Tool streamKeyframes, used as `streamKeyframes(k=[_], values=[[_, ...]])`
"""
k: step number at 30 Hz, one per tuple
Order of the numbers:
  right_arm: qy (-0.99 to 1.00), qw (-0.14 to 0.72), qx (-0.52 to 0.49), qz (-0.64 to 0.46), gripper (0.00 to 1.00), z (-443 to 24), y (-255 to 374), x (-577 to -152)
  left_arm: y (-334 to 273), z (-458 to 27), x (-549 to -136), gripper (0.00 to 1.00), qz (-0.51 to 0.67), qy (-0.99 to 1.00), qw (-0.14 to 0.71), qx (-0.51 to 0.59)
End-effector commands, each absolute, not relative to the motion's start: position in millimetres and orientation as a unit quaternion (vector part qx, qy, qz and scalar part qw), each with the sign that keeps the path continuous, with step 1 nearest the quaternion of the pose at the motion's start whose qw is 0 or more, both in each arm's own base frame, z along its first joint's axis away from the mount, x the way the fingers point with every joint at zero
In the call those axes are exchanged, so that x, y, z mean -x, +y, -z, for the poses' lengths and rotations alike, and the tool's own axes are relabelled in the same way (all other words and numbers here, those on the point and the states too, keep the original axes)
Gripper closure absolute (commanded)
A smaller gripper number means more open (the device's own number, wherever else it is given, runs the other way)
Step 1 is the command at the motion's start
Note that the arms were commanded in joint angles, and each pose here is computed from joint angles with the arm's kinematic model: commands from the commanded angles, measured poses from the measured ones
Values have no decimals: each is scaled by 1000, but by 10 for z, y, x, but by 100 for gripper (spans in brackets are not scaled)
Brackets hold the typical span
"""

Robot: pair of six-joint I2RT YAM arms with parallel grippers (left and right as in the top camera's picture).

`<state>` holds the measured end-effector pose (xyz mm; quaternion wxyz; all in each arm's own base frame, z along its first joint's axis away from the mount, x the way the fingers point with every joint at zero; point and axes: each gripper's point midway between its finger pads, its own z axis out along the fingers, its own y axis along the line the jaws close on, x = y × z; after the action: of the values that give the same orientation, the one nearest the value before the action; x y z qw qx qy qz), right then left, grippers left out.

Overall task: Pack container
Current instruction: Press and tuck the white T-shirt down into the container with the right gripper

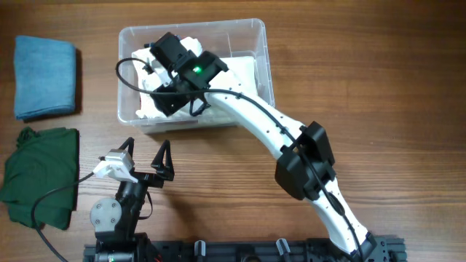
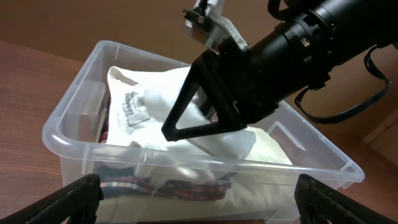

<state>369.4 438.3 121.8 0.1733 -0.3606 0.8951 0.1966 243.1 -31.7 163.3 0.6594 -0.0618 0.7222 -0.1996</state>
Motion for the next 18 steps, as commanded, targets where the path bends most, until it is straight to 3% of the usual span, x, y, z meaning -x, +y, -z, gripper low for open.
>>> streamKeyframes(k=[1,7,12,18], values=[[895,198,340,-209,21,-1470,4271,-3861,-324,-1606,-2431,0,200,725,656,61],[898,232,309,-211,13,-1930,3901,-4069,-324,-1606,-2431,0,200,725,656,61],[917,211,283,-186,7,-1841,3597,-4164,-324,-1606,-2431,0,200,725,656,61],[875,295,331,-196,7,-2064,3733,-4466,-324,-1606,-2431,0,200,725,656,61]])
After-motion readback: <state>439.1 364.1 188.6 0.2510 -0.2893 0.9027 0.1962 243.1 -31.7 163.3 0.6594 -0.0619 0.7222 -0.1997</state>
